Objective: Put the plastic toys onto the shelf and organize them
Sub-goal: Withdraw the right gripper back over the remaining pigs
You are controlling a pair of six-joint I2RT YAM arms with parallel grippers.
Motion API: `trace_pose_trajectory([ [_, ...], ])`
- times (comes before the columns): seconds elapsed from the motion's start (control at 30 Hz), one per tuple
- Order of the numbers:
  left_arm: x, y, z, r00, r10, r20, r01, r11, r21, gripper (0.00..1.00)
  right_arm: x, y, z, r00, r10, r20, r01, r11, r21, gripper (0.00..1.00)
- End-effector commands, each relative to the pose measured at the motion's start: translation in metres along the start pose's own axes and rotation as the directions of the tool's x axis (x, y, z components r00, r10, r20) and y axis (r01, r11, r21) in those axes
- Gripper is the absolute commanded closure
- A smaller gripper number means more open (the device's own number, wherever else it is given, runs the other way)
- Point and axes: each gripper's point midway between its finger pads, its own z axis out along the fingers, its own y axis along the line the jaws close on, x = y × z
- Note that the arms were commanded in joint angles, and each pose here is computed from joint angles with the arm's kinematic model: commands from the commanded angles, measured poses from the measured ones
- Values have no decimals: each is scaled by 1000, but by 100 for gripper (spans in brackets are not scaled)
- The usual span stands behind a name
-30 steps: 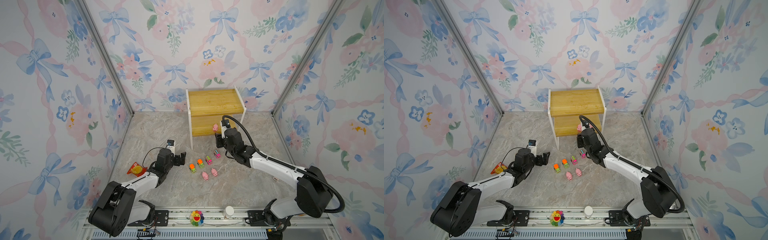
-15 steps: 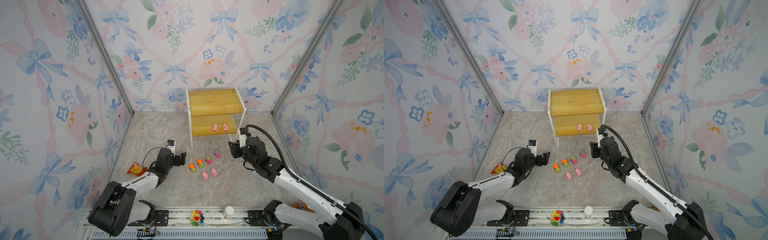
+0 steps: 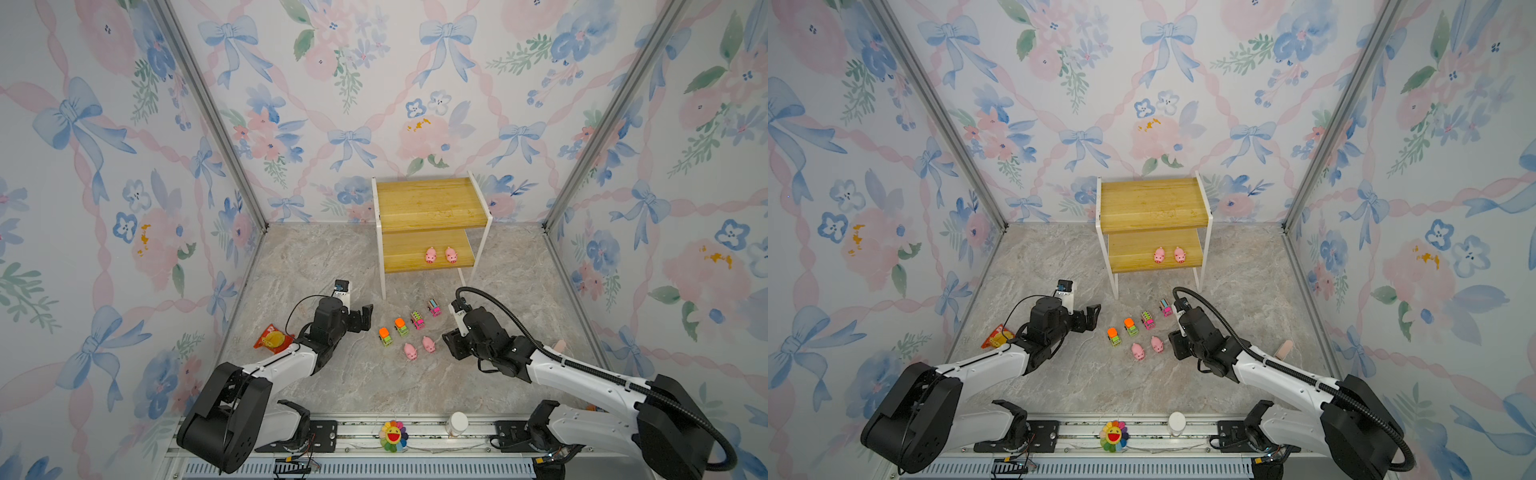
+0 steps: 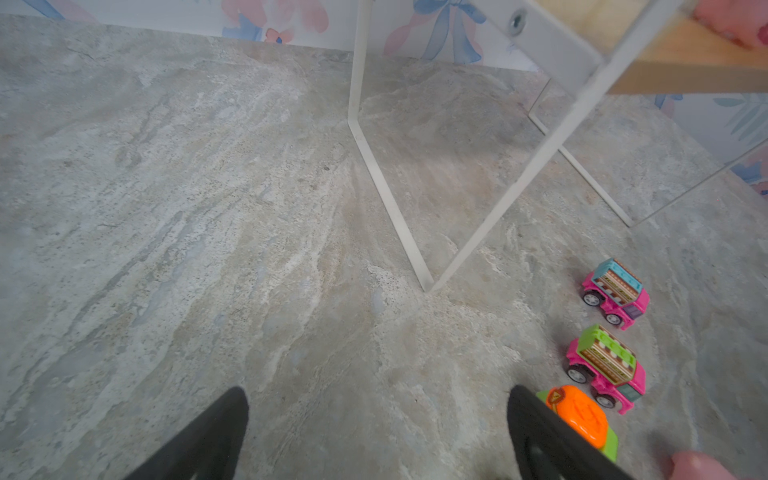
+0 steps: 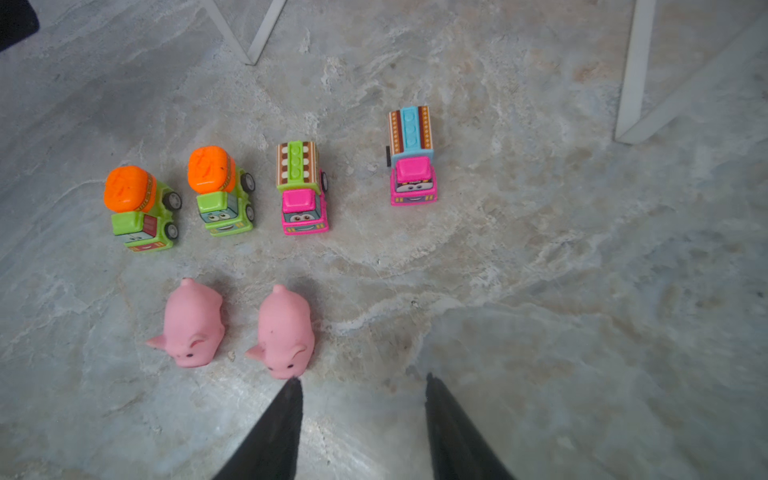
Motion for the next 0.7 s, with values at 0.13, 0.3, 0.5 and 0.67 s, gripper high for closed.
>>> trace_pose_trajectory([
  [0.13, 4, 1, 0, 999, -31, -13, 31, 1000, 0, 2, 8, 15, 10, 1000, -25, 12, 26, 998, -64, 50],
  [0.3, 6, 2, -2, 999, -42, -10, 42, 999, -3, 2, 25, 20, 23, 999, -38, 1, 38, 995, -89, 50],
  [0.5, 7, 2, -4, 999, -48, -11, 48, 999, -5, 2, 38, 29, 36, 998, -62, -28, 58, 992, -111, 50],
  [0.67, 7, 3, -5, 999, -53, -5, 53, 999, -10, 2, 40, 35, 43, 996, -78, -38, 73, 990, -122, 48],
])
